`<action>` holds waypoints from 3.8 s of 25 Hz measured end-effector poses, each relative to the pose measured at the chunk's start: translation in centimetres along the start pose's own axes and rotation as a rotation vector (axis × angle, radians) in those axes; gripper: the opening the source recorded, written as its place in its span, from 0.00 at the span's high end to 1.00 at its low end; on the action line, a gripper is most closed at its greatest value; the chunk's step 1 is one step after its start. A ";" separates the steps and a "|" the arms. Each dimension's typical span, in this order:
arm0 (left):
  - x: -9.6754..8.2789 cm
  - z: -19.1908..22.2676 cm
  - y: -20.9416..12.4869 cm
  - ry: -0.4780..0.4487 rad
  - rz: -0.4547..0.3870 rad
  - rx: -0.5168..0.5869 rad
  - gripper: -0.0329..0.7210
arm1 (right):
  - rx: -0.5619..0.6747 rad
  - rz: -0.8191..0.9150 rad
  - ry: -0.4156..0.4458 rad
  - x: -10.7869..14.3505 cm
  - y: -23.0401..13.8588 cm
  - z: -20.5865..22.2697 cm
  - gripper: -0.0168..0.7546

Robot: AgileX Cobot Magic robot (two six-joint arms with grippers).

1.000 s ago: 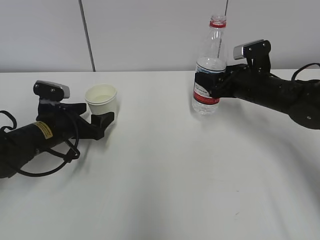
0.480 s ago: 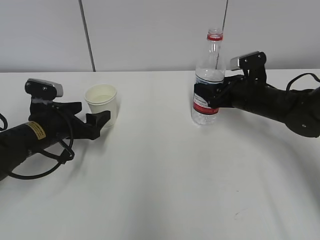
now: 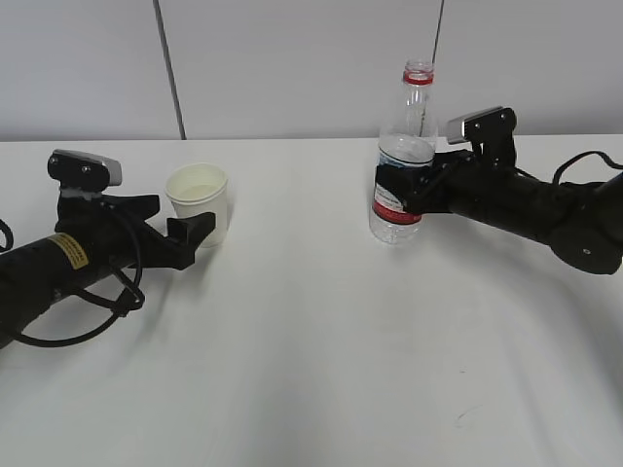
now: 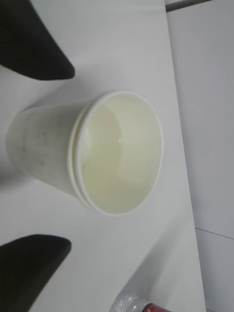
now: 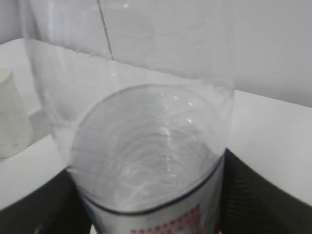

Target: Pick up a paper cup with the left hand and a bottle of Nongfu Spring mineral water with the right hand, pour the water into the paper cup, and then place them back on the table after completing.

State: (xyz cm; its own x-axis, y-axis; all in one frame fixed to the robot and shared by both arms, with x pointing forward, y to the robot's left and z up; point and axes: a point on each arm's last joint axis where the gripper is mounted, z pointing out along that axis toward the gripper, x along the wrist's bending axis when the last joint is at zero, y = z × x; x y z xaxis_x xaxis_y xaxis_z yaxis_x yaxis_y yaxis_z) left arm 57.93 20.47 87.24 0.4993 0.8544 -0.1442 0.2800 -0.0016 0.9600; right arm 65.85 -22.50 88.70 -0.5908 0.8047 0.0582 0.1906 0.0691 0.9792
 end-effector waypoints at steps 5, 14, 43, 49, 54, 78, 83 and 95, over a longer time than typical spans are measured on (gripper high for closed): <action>0.0 0.0 0.0 0.000 0.000 0.000 0.18 | 0.001 0.001 0.000 0.0 -0.1 0.0 0.35; 0.0 0.0 0.0 0.000 0.000 0.000 0.18 | 0.002 0.000 0.001 0.0 -0.1 0.0 0.17; 0.0 -0.1 -0.1 0.000 -0.001 0.004 0.18 | 0.081 0.012 -0.029 0.8 -0.9 -1.7 0.14; 0.0 -0.1 -0.1 0.000 -0.001 0.004 0.18 | 0.115 0.022 -0.047 0.7 -1.0 -1.8 0.17; 0.0 -0.1 -0.1 -0.002 0.000 0.004 0.18 | 0.142 0.037 -0.057 1.1 -1.3 -2.6 0.21; -0.6 -1.2 0.7 -0.010 0.013 0.004 0.18 | 0.224 -0.001 -0.155 2.7 2.4 -7.2 0.22; -1.1 -2.4 2.3 0.002 0.032 0.005 0.18 | 0.197 -0.035 -0.180 2.9 4.6 -8.0 0.22; -1.2 -5.1 8.0 0.126 0.045 0.027 0.24 | 0.114 -0.100 -0.259 3.7 10.2 -11.0 0.22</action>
State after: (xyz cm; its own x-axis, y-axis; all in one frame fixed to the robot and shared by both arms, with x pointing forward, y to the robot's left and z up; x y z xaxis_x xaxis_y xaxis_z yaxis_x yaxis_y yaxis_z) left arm 55.40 22.05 96.29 0.4055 0.9115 -0.0684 0.2823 -0.0537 0.9578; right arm 56.99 -25.25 100.99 -0.3946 0.9131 -0.1030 0.2373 0.2095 0.9486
